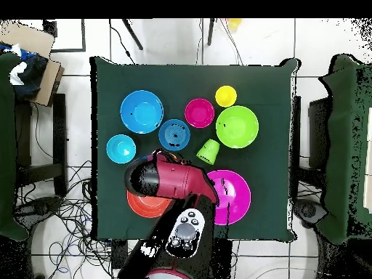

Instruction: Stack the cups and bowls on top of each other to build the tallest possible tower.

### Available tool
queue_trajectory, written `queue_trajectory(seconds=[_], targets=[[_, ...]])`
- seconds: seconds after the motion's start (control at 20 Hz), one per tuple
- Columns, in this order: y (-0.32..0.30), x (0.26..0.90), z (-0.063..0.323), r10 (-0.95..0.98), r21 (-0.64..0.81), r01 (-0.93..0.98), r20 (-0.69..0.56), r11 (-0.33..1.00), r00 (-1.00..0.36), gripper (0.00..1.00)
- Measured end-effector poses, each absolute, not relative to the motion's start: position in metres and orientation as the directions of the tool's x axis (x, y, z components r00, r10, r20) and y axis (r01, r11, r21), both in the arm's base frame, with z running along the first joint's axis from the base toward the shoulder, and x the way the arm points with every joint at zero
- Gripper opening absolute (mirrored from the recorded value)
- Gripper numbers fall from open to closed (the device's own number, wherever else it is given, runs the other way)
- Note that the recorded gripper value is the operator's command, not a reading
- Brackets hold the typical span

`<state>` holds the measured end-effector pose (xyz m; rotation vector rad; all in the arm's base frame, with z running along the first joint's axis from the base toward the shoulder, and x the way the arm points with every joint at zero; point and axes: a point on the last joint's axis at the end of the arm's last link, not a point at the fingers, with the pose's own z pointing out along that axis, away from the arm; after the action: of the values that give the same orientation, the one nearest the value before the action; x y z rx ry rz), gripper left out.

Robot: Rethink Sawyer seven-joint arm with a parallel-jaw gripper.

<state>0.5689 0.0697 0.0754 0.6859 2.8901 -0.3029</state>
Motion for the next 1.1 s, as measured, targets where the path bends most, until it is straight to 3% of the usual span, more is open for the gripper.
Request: queue_trajectory(seconds=[1.1], targets=[[0.057,0.549,0.029,0.422,-0.186,0.454,-0.188,0.871,-0.887,1.00]])
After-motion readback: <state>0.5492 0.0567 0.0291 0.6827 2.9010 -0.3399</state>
